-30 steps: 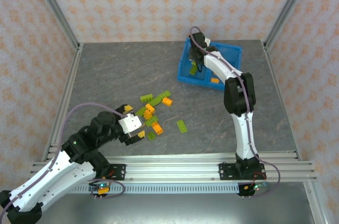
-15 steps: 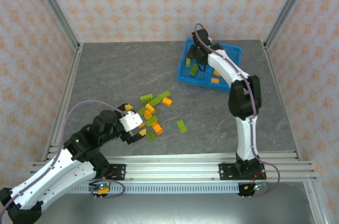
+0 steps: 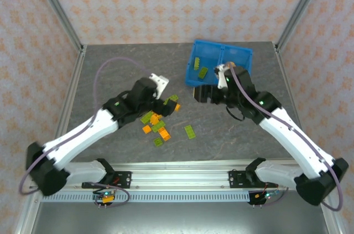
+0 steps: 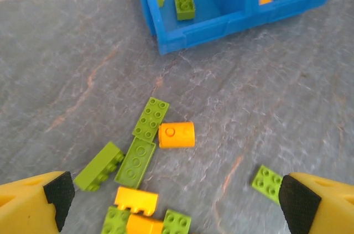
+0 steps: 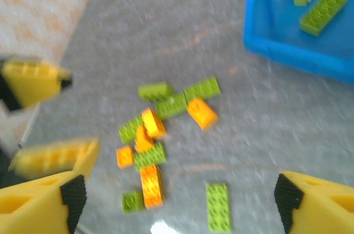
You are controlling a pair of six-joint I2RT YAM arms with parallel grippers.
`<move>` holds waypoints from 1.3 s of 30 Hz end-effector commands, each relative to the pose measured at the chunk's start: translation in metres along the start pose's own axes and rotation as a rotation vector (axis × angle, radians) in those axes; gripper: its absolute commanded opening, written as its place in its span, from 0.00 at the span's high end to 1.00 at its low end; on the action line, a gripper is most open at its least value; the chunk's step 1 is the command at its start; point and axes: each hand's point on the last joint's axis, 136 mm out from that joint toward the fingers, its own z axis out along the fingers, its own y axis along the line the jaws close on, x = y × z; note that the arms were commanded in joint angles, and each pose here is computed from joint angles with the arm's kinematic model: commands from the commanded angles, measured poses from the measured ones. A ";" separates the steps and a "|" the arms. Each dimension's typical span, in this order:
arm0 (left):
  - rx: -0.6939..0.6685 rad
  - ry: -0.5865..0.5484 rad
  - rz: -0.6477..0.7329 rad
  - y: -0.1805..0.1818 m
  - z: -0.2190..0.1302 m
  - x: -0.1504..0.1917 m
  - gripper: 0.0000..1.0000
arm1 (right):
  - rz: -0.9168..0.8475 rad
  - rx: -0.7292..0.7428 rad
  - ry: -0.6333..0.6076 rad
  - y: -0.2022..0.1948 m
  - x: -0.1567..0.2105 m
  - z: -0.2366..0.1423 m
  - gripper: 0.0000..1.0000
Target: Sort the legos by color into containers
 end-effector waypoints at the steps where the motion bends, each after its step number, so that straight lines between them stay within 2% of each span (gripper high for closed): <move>1: -0.068 0.116 -0.086 0.002 0.045 0.010 0.01 | 0.004 0.022 0.171 -0.017 0.059 -0.017 0.01; 6: -0.101 0.296 -0.053 0.003 0.116 0.032 0.01 | 0.027 0.030 0.162 -0.026 0.076 -0.026 0.01; 11: -0.133 0.419 -0.021 0.005 0.155 0.060 0.00 | 0.056 0.071 0.182 -0.037 0.085 -0.021 0.01; 16: -0.167 0.457 -0.041 0.010 0.162 0.079 0.06 | 0.084 0.069 0.184 -0.041 0.092 -0.012 0.01; 24: -0.126 0.484 -0.031 -0.007 0.167 0.100 0.31 | 0.085 0.100 0.166 -0.046 0.088 -0.007 0.01; 28: -0.124 0.495 -0.026 -0.012 0.169 0.107 0.31 | 0.092 0.114 0.171 -0.048 0.087 -0.006 0.01; 31: -0.114 0.493 -0.017 -0.017 0.169 0.108 0.38 | 0.102 0.115 0.170 -0.048 0.087 -0.006 0.01; 34: -0.113 0.486 -0.011 -0.019 0.169 0.107 0.38 | 0.106 0.118 0.172 -0.048 0.088 -0.006 0.01; 39: -0.087 0.422 -0.016 -0.024 0.157 0.084 0.39 | 0.114 0.112 0.158 -0.046 0.083 -0.009 0.01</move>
